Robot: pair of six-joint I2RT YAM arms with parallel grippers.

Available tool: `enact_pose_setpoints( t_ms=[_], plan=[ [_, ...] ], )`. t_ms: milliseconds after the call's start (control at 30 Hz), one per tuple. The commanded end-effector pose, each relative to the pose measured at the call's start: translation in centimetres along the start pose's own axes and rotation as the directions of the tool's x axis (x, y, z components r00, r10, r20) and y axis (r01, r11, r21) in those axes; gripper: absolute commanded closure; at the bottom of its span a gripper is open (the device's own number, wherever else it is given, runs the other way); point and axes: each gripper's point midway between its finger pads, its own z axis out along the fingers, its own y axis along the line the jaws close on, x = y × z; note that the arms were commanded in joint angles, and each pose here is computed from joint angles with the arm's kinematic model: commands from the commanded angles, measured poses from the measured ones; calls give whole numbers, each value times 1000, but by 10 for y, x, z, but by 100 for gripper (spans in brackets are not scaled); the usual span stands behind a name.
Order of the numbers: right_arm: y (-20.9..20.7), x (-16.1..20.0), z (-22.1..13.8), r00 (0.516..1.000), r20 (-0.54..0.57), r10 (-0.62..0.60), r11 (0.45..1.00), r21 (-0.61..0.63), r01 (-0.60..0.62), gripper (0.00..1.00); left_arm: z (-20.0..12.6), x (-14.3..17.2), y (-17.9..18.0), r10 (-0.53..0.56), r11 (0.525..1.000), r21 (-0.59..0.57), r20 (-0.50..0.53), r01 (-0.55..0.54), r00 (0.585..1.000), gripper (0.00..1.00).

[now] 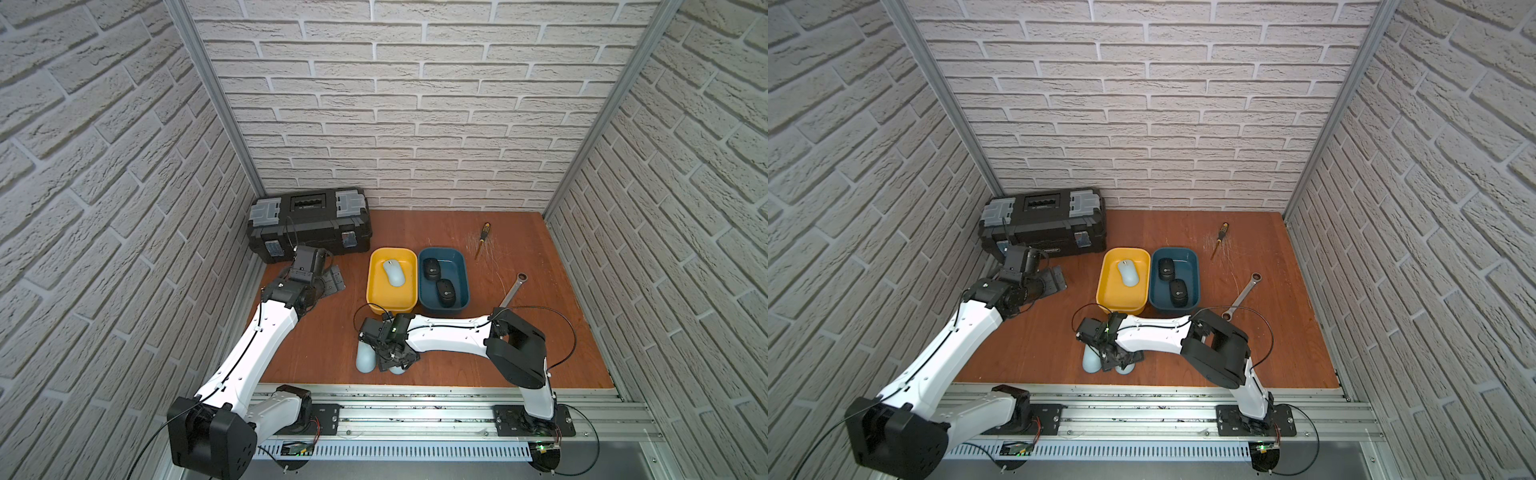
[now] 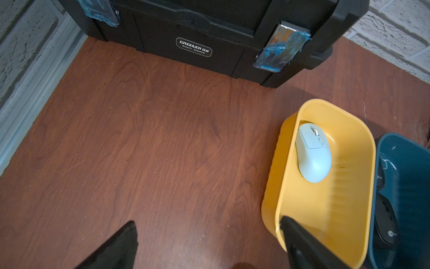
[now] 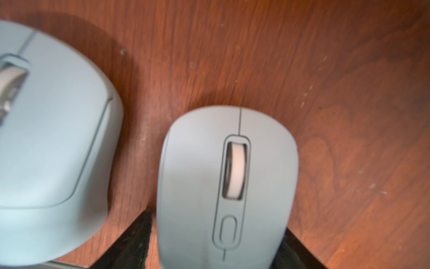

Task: Place the mice by color into the storage box
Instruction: Pick up the mouse from the center of the board.

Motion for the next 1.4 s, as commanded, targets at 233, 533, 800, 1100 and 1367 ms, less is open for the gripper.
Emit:
enact_pose_setpoints(
  t_ms=[233,533,800,1100,1367],
  plan=[
    [-5,-3,2,1000,9,7,1000,-2,-7,50,-2,-8,-2,2,1000,17,28,-2,1000,2],
    [-13,-16,-39,994,94,-47,999,-7,48,53,-6,-13,2,-12,1000,15,36,12,999,2],
    [-27,-48,-104,965,238,-107,994,23,105,53,-8,-20,-2,-14,1000,22,39,13,999,2],
    [-38,-143,-145,907,405,-117,992,-3,129,53,-16,-26,-5,4,1000,31,41,-5,999,2],
    [-35,-225,-118,890,448,-86,992,-45,118,53,-20,-29,-1,14,1000,16,35,-15,999,2]
  ],
)
